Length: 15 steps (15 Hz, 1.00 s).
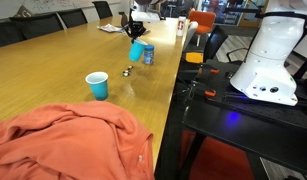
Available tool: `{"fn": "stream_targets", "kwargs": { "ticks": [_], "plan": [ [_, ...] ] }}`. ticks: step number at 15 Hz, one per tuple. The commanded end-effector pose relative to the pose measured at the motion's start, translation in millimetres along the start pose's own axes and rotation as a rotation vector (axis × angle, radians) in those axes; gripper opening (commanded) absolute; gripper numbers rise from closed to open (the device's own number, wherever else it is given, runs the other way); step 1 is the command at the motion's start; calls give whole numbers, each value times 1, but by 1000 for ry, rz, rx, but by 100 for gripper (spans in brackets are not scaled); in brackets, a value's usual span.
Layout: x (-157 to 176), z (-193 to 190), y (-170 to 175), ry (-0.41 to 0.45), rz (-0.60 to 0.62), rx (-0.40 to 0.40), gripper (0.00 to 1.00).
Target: Move the blue cup at the right forward
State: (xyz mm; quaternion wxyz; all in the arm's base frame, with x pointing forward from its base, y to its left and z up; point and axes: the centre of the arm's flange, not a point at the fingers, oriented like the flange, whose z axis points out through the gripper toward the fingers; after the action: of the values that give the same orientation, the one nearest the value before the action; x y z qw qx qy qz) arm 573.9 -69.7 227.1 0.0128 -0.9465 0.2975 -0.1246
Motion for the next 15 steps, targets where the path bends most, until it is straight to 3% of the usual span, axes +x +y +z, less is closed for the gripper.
{"fn": "stream_targets", "kwargs": {
  "ticks": [1, 9, 15],
  "plan": [
    [42, 7, -59, 33, 3, -32, 1],
    [107, 49, -151, 48, 10, -95, 1],
    [117, 103, -161, 17, 4, -194, 1]
  ]
}}
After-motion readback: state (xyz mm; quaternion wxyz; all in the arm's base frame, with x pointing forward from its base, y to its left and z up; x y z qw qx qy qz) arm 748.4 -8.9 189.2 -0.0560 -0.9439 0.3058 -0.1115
